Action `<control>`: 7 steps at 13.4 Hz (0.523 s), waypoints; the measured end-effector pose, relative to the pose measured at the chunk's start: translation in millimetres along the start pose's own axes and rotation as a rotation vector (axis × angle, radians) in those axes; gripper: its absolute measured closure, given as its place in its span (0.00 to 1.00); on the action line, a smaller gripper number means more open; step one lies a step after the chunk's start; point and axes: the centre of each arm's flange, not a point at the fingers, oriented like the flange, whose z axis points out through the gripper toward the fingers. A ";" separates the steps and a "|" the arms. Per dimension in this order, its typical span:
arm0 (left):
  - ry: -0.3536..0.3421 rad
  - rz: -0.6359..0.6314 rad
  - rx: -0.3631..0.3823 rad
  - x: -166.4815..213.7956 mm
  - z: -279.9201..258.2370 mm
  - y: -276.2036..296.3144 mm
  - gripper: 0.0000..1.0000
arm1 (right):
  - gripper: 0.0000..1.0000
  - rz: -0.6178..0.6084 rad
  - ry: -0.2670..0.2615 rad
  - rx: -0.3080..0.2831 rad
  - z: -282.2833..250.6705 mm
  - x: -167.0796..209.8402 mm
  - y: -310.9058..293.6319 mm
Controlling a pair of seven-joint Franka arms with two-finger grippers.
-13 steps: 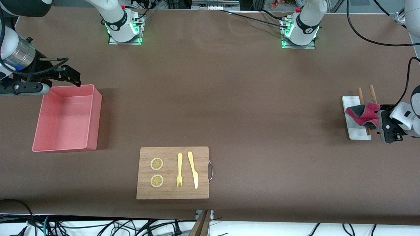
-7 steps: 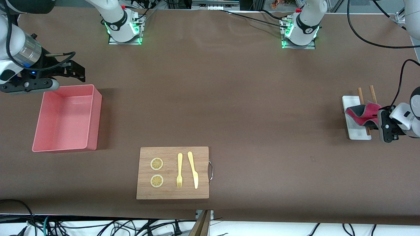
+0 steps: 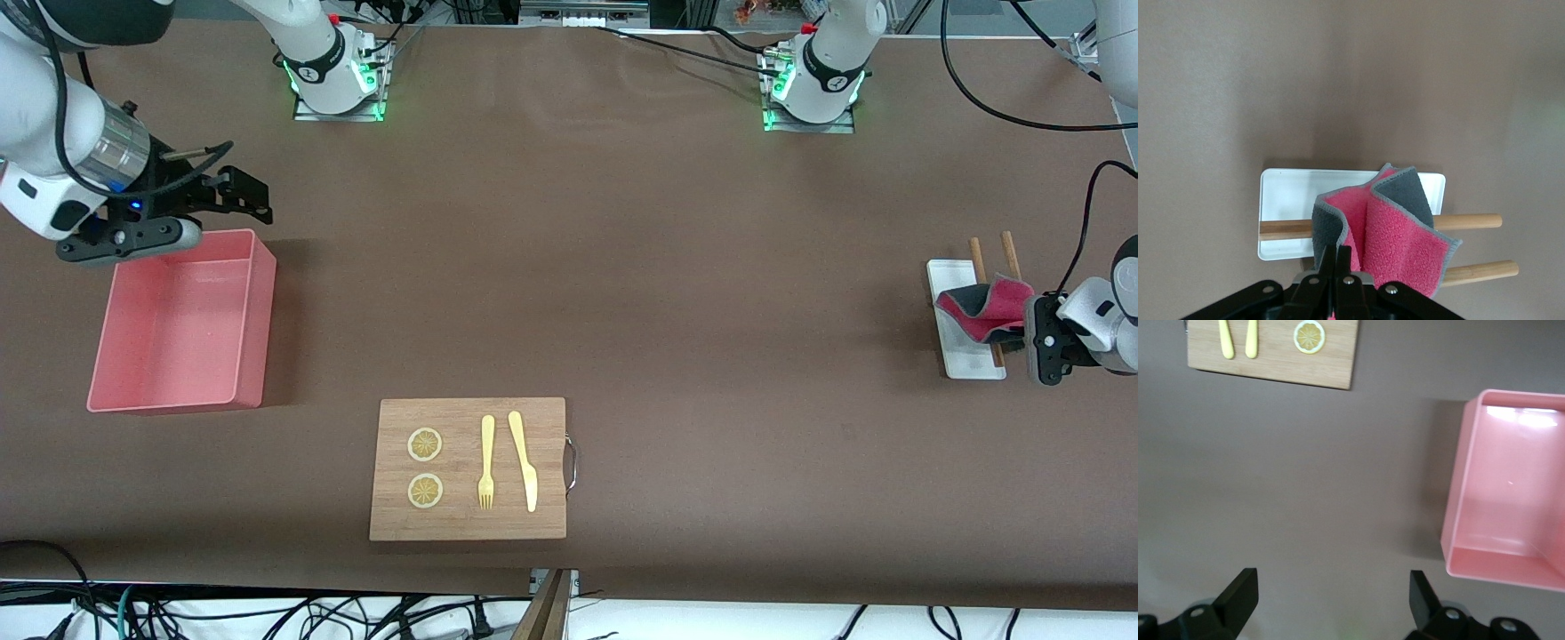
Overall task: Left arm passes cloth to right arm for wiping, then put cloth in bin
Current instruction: 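Lift the cloth with the left gripper while the right gripper moves toward it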
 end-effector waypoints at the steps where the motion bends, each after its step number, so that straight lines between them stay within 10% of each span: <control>1: 0.001 0.004 -0.008 3.0 -3.3 0.9 0.98 | 0.00 -0.030 0.001 0.019 10.0 2.2 -0.3; 7: 0.013 0.102 -0.007 69.3 -79.6 31.4 0.98 | 0.00 -0.159 0.004 0.057 49.3 4.6 4.6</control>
